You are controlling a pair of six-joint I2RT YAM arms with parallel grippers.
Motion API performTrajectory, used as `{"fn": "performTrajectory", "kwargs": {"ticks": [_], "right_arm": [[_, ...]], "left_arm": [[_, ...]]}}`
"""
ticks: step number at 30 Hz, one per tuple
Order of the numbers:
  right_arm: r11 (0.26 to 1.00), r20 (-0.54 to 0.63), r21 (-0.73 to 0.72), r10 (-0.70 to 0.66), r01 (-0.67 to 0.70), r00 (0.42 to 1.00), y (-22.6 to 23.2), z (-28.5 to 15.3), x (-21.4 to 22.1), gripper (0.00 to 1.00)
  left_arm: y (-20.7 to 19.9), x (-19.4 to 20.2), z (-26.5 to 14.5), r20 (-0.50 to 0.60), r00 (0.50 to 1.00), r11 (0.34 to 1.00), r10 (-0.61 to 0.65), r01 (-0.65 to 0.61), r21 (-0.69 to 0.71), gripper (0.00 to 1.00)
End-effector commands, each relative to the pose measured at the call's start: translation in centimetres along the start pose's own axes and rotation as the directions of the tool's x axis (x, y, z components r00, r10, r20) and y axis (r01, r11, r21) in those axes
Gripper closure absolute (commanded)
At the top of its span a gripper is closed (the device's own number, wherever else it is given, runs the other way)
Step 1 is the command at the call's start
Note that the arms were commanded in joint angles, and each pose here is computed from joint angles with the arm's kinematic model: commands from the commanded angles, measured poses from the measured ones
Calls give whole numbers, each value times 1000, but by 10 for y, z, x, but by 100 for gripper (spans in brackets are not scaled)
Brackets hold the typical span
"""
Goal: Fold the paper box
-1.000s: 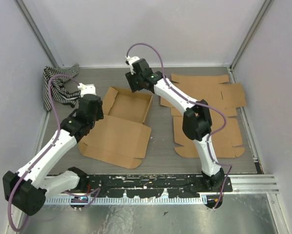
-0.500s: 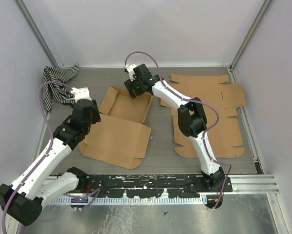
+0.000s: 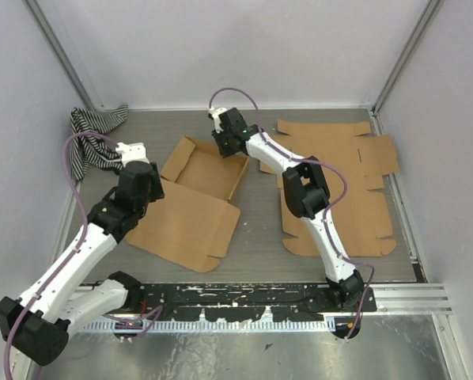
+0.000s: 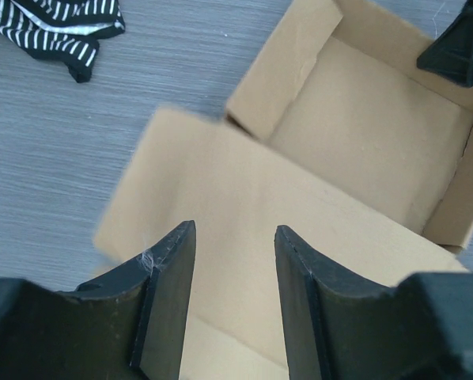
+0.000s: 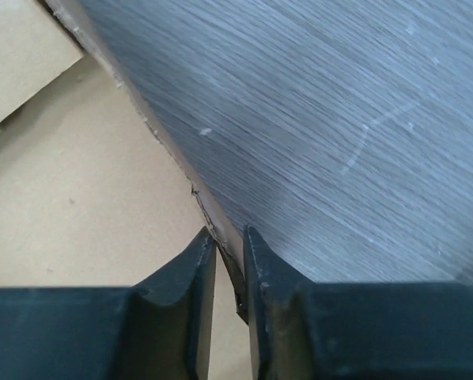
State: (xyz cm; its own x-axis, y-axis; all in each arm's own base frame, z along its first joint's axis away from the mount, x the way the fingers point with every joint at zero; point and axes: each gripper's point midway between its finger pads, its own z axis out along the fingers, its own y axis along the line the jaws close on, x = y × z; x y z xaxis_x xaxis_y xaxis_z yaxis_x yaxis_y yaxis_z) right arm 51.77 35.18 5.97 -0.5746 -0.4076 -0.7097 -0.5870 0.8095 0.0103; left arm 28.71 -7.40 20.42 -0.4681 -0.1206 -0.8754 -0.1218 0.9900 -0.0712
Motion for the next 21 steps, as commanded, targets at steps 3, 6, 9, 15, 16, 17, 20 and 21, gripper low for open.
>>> {"fn": "performTrajectory", "kwargs": {"ticks": [3,6,9,15,16,17,20,21], "right_arm": [[938,121,135,305,-320,945,-81,-66,-22,88],[907,108,161,376,-389,920,-98,-91,-3,91],[904,45,150,399,-401,916,-86,-104,19,91],[919,-1,109,382,-380,924,-34,-124,30,93],[923,-13,90,377,-374,926,-22,-126,31,93],[926,-25,78,373,-370,927,-12,-129,32,93],[916,-82,22,401,-401,912,26,-135,42,87],[911,-107,-13,408,-412,907,43,-137,47,83]], "left_arm": [[-11,2,5,-21,1000,999,-19,19,35,49],[-15,1,9,-26,1000,999,-18,19,42,49],[-19,0,12,-26,999,999,-19,21,49,49],[-23,0,17,-36,999,998,-17,18,53,49],[-22,1,17,-42,999,999,-18,20,48,49],[-21,2,17,-47,999,999,-22,24,42,49],[-21,6,17,-56,998,999,-35,37,36,49],[-20,6,18,-56,998,999,-37,39,32,49]]}}
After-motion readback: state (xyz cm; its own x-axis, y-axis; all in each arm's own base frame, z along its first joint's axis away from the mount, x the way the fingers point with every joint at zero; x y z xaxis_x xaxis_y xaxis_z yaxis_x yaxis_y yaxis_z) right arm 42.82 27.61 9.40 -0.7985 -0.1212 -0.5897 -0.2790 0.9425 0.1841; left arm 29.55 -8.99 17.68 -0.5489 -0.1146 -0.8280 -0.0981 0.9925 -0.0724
